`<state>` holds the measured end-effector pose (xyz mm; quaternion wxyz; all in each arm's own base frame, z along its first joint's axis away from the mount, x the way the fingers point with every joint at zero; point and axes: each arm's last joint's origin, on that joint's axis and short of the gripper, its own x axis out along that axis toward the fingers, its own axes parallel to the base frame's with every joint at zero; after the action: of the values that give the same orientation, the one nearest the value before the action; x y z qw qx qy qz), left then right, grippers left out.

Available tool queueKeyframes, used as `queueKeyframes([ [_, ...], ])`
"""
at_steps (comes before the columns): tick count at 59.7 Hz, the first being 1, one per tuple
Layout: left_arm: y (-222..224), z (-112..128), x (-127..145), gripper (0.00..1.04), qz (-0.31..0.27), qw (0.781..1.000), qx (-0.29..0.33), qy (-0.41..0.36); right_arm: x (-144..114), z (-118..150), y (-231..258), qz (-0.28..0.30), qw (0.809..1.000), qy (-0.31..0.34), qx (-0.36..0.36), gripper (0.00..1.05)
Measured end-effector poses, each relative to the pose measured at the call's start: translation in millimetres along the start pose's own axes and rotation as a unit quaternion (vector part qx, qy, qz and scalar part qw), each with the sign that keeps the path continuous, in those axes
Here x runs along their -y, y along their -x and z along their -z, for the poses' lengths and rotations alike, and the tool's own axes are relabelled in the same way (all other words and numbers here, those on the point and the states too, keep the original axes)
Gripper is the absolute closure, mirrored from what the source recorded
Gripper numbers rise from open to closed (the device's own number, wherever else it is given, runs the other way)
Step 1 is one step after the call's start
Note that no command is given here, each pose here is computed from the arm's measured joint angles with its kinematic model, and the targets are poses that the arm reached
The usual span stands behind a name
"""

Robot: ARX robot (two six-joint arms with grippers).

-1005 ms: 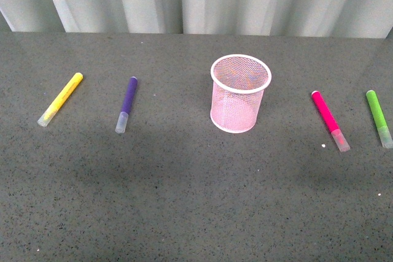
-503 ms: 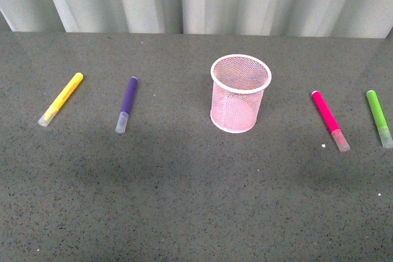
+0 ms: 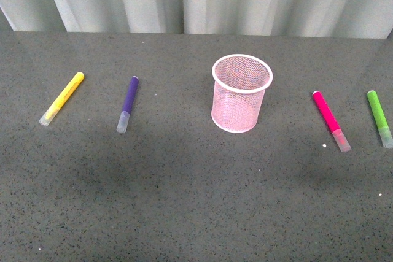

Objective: Insert purple and pink pens into pink cup

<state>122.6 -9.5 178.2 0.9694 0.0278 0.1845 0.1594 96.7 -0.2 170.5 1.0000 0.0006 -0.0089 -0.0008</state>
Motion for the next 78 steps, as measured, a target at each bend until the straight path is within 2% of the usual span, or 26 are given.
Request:
queueKeyframes([
  [12,-48,-36,37,0.07,0.035,0.999,-0.017,-0.028,0,0,0,0.001,1.000,0.000,0.000,0.07],
  [21,-93,-46,56,0.07,0.055,0.993,-0.083,-0.060,0,0,0,0.001,1.000,0.000,0.000,0.07],
  [28,-129,-51,65,0.07,0.068,0.981,-0.154,-0.099,0,0,0,0.000,1.000,0.000,0.000,0.07],
  [36,-150,-63,76,0.07,0.081,0.968,-0.198,-0.131,0,0,0,0.000,1.000,0.000,0.000,0.07],
  [49,-158,-83,108,0.07,0.147,0.940,-0.267,-0.154,0,0,0,0.000,1.000,0.000,0.000,0.07],
  [55,-157,-82,126,0.07,0.177,0.922,-0.314,-0.143,0,0,0,0.000,1.000,0.000,0.000,0.07],
  [63,-161,-69,149,0.07,0.179,0.907,-0.361,-0.123,0,0,0,0.001,1.000,0.000,0.000,0.07],
  [71,-165,-60,165,0.07,0.172,0.908,-0.366,-0.113,0,0,0,0.000,1.000,0.000,0.000,0.07],
  [78,-171,-60,184,0.07,0.183,0.920,-0.330,-0.102,0,0,0,0.000,1.000,0.000,0.000,0.07],
])
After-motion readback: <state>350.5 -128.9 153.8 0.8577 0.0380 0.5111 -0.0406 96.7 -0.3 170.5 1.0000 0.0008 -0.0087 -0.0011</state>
